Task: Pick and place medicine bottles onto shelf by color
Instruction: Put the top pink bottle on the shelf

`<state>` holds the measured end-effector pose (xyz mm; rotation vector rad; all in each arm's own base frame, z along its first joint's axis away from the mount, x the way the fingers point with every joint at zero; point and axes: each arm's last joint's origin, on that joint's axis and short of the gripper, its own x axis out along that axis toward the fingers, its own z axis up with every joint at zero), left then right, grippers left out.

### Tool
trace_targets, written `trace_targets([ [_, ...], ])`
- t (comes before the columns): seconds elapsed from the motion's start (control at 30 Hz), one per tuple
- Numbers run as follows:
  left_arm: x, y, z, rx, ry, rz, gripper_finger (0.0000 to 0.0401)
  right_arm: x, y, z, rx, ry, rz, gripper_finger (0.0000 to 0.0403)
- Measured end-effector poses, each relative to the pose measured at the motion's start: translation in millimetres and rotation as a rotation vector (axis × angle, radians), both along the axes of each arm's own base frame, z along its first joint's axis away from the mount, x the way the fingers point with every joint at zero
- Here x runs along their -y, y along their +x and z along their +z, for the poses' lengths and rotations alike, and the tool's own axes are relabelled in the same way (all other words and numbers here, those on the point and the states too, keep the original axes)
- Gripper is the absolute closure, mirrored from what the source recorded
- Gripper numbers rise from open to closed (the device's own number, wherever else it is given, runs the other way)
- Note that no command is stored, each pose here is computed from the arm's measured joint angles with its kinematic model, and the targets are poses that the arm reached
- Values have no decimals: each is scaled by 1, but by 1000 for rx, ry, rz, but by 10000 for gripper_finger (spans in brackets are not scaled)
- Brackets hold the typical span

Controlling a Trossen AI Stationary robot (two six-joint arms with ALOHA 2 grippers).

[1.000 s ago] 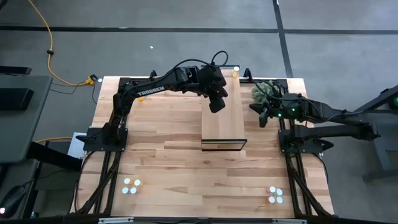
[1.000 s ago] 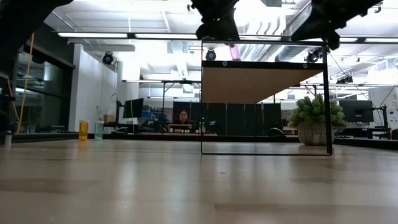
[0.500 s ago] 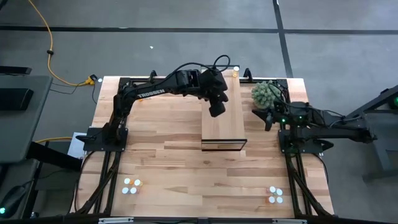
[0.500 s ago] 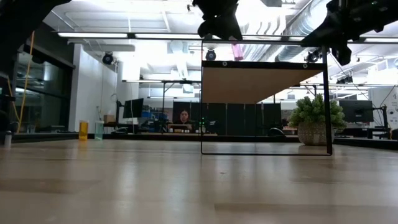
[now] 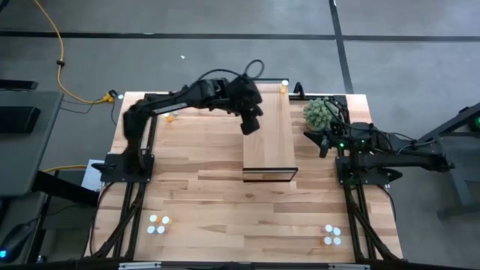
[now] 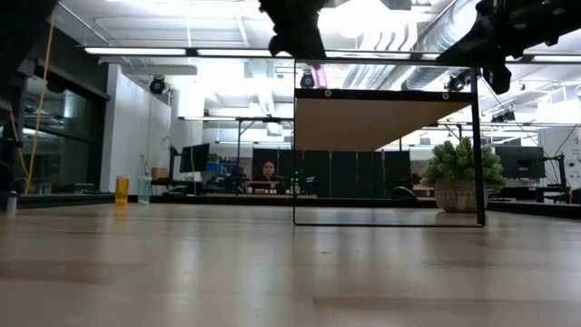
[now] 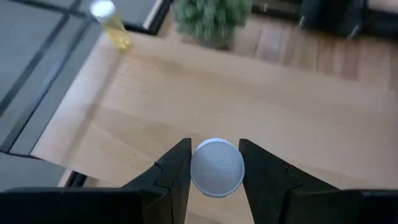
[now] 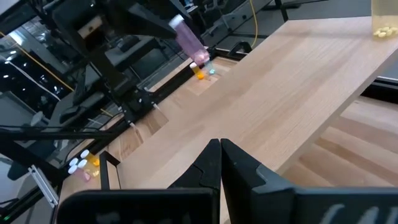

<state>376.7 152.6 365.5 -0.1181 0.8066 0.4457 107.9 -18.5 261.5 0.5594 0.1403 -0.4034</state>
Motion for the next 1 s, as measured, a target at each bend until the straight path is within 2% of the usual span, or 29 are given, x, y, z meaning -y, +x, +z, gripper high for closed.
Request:
trace_targets([
  [0.13, 3, -17, -3, 185, 46, 22, 286, 0, 0, 0, 0, 0, 0, 403],
  [0.2, 5, -21, -12, 221, 65, 15, 286, 0, 0, 0, 0, 0, 0, 403],
  [0.27, 6, -23, -21, 196, 63, 9, 286, 0, 0, 0, 0, 1, 1, 403],
  [0.4, 7, -24, -23, 156, 46, 6, 286, 0, 0, 0, 1, 2, 1, 403],
  [0.53, 7, -25, -8, 141, 50, 0, 286, 0, 0, 0, 1, 3, 1, 403],
  [0.7, -7, -30, 9, 56, -9, 58, 286, 0, 0, 0, 0, 3, 1, 403],
  [0.87, -23, -18, -3, -91, -68, 45, 286, 0, 0, 0, -1, 2, 1, 403],
  [1.0, -28, -6, -17, -119, -80, 29, 286, 0, 0, 0, -2, 2, 1, 403],
])
